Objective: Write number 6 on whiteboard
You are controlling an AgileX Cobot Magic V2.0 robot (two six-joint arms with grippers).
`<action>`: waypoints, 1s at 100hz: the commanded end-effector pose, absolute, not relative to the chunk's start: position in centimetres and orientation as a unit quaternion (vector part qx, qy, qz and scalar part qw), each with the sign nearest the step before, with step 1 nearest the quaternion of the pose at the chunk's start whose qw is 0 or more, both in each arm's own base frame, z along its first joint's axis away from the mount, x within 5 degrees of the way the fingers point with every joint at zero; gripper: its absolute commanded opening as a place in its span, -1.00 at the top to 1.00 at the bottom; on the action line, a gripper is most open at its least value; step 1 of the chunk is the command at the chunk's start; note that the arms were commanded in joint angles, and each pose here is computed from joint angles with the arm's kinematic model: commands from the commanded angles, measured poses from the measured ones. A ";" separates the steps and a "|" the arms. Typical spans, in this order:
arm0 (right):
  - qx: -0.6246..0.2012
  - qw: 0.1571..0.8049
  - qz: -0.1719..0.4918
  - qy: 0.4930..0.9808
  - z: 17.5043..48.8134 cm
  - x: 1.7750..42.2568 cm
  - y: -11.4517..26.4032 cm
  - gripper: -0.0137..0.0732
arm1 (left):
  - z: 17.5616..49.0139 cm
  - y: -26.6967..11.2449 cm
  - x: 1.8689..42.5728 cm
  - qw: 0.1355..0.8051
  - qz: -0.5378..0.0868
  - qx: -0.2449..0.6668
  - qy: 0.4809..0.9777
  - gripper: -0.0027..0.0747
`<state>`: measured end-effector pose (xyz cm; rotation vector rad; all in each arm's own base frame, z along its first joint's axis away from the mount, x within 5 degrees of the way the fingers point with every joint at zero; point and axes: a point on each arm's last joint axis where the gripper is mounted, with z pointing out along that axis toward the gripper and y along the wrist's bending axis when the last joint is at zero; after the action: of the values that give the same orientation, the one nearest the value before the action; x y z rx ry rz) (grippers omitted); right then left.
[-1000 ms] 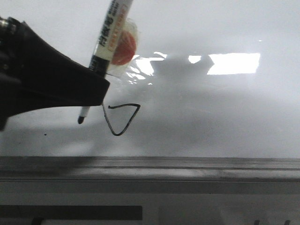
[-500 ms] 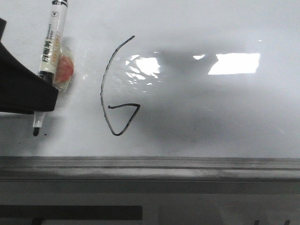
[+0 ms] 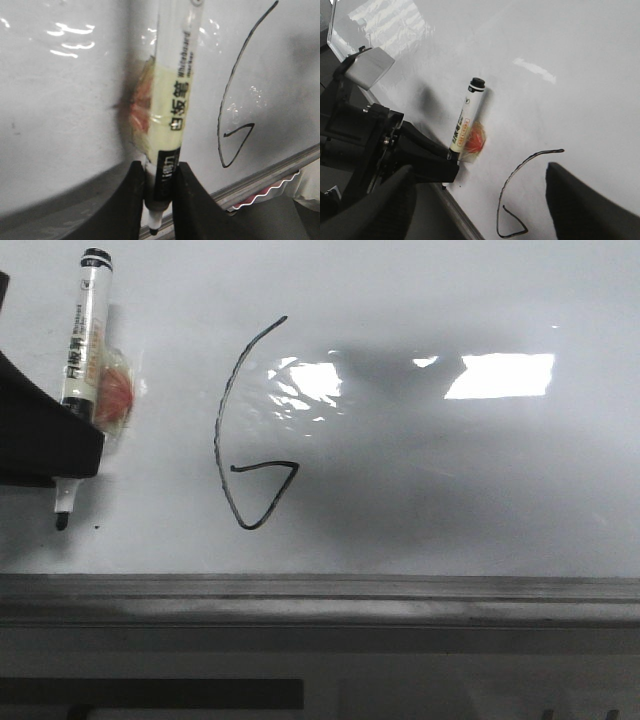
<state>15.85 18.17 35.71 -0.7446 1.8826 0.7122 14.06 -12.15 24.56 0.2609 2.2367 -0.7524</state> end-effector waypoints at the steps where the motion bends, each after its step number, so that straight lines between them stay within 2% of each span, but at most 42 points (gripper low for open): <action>1: -0.287 0.524 0.304 0.742 37.8 15.9 17.7 -0.42 | 26.3 -12.1 14.7 0.418 -0.311 0.078 0.850 0.98; 10: -0.287 0.524 0.304 0.742 37.8 15.9 17.7 -0.42 | 26.3 -12.1 14.8 0.423 -0.311 0.076 0.848 0.96; 15: -0.287 0.524 0.304 0.742 37.8 15.9 17.7 -0.42 | 26.4 -12.1 14.8 0.424 -0.311 0.076 0.847 0.89; 30: -0.288 0.522 0.304 0.743 37.8 15.8 17.7 -0.42 | 26.4 -12.1 14.8 0.427 -0.311 0.075 0.846 0.38; 38: -0.289 0.520 0.304 0.744 37.8 15.8 17.7 -0.42 | 26.4 -12.1 14.9 0.429 -0.311 0.074 0.845 0.20; 74: -0.289 0.521 0.304 0.743 37.8 15.8 17.7 -0.38 | 27.0 -11.9 14.6 0.442 -0.317 0.075 0.836 0.19; 83: -0.290 0.519 0.303 0.745 37.8 15.8 17.7 -0.11 | 27.8 -11.4 14.0 0.461 -0.321 0.083 0.823 0.19; 100: -0.301 0.514 0.295 0.747 37.5 15.5 17.4 0.67 | 30.2 -9.9 12.0 0.516 -0.334 0.106 0.782 0.24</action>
<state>15.70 18.05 35.60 -0.7638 1.8976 0.7037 12.57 -10.67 27.61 0.2761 2.0302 -0.7824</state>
